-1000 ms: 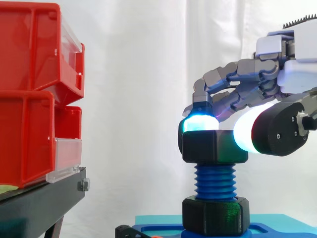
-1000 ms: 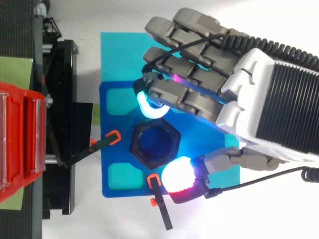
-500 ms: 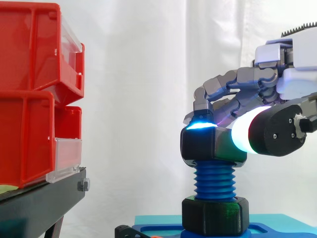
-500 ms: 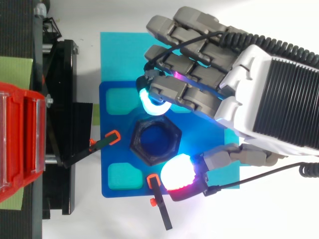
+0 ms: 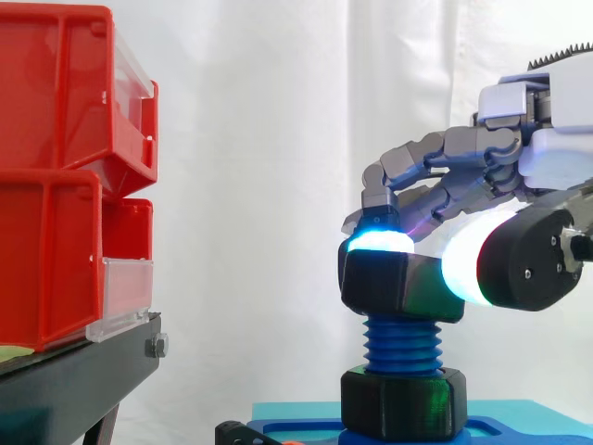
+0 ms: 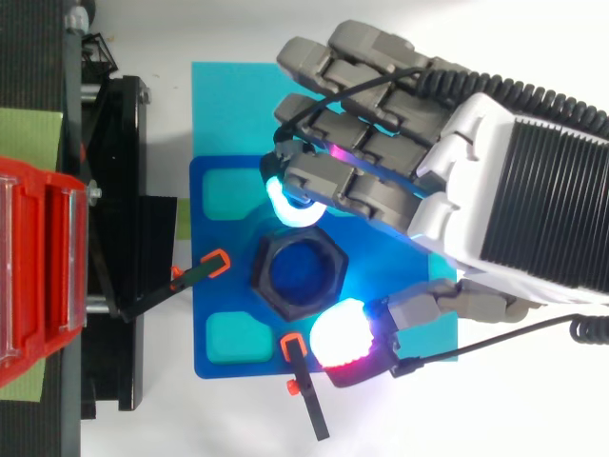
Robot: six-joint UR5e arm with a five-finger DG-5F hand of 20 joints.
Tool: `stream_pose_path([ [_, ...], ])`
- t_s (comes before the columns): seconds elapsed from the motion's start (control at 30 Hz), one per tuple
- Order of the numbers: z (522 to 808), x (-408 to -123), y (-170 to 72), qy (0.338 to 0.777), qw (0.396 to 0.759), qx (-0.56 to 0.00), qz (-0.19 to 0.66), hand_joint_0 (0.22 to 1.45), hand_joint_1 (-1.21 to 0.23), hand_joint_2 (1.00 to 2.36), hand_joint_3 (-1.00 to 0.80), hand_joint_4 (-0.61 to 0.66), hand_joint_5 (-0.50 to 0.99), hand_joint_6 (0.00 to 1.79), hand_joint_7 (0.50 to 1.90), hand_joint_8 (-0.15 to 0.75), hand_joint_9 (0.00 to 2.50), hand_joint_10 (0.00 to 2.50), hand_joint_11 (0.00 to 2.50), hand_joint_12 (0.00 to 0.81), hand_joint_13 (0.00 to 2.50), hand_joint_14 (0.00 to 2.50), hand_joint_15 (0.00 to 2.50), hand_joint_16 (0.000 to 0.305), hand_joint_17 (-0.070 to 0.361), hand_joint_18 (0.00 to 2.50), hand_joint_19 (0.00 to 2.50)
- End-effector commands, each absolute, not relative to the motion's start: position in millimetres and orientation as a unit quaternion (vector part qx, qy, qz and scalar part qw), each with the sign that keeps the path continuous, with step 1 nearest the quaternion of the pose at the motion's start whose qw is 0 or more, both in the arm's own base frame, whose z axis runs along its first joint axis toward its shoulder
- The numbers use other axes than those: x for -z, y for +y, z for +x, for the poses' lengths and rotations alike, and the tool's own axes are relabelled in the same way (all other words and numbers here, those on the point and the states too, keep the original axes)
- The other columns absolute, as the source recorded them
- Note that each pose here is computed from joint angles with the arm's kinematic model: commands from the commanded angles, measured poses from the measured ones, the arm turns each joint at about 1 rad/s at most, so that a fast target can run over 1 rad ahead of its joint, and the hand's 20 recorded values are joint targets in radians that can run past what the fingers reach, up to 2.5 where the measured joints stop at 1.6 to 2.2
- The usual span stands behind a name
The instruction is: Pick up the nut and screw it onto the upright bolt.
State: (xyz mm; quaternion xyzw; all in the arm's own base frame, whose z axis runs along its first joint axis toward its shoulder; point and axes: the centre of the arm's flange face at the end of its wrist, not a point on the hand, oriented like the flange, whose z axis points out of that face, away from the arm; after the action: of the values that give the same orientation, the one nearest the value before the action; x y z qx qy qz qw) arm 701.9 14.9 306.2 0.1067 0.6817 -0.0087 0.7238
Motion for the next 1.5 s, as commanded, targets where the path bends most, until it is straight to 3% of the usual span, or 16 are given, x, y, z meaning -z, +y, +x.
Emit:
stream_pose_path([
  [0.0, 702, -306, 17, 0.681, 0.725, 0.007, 0.105, 0.53, -0.62, 1.00, -0.50, 0.29, -0.12, 0.50, 1.23, 0.314, 0.58, 0.00, 0.04, 0.365, 0.41, 0.00, 0.00, 0.044, 0.099, 0.26, 0.00],
  [1.0, 703, -306, 4, 0.685, 0.724, -0.006, 0.088, 0.50, -0.59, 1.00, -0.50, 0.29, -0.12, 0.50, 1.23, 0.318, 0.57, 0.00, 0.05, 0.378, 0.41, 0.00, 0.00, 0.046, 0.104, 0.26, 0.00],
  [1.47, 705, -307, -8, 0.682, 0.727, -0.014, 0.073, 0.42, -0.45, 1.00, -0.50, 0.32, -0.16, 0.50, 0.96, 0.338, 0.56, 0.00, 0.01, 0.419, 0.41, 0.00, 0.00, 0.055, 0.123, 0.27, 0.00],
])
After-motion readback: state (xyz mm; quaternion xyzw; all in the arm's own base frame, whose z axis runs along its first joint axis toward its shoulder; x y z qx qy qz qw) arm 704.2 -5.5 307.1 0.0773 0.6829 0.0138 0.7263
